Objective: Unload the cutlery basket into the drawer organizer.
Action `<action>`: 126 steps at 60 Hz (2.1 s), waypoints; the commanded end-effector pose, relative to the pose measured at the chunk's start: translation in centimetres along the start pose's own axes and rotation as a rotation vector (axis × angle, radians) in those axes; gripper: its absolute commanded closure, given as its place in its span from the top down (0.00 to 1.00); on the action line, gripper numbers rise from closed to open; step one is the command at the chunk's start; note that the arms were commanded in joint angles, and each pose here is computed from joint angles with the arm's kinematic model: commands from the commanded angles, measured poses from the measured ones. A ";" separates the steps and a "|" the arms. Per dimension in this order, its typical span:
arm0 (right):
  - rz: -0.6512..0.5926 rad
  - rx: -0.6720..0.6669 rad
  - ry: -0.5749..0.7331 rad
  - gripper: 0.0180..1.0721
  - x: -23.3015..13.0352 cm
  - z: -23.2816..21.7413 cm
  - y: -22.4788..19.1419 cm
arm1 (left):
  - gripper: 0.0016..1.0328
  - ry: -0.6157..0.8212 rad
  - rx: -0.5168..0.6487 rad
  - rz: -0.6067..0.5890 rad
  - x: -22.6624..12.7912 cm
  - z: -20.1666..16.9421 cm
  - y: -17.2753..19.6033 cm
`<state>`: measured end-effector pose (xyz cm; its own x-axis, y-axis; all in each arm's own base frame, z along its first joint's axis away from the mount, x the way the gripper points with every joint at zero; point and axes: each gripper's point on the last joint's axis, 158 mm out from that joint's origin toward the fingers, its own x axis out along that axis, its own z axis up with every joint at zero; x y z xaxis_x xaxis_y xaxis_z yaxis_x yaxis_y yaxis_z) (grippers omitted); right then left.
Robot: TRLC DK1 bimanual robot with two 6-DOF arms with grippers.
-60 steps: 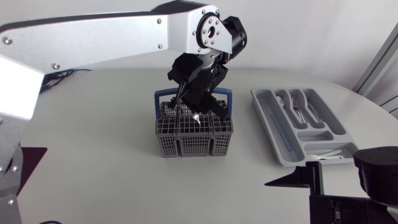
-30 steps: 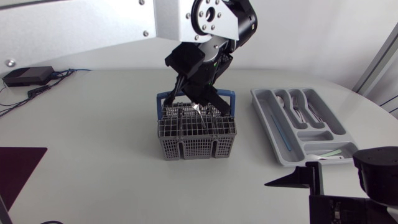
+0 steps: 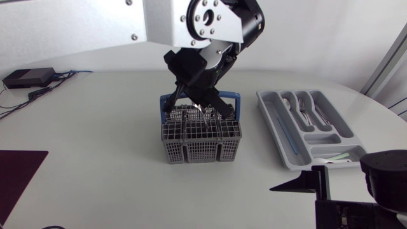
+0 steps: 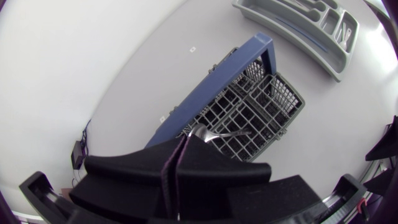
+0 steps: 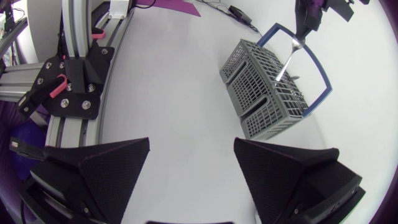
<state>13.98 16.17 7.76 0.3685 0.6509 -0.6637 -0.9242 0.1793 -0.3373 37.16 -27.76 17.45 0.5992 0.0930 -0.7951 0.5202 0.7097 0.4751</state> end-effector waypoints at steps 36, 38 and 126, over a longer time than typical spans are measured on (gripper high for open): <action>-0.150 0.036 -0.085 0.93 -1.1 3.4 -4.3 | 0.14 -0.100 0.009 0.047 -3.8 0.0 1.8; -0.164 0.046 -0.098 0.93 -1.1 3.8 -4.9 | 0.14 -0.110 0.001 0.047 -4.1 0.2 1.9; -0.385 0.236 -0.193 0.35 4.3 11.4 -16.3 | 0.14 -0.073 -0.213 -0.676 -6.5 0.7 -5.1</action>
<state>29.22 23.99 17.43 0.6797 0.6203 -0.3915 -0.7335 0.5689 -0.3720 30.86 -32.27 19.78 0.2319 -0.4427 -0.8661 0.6827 0.7084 -0.1793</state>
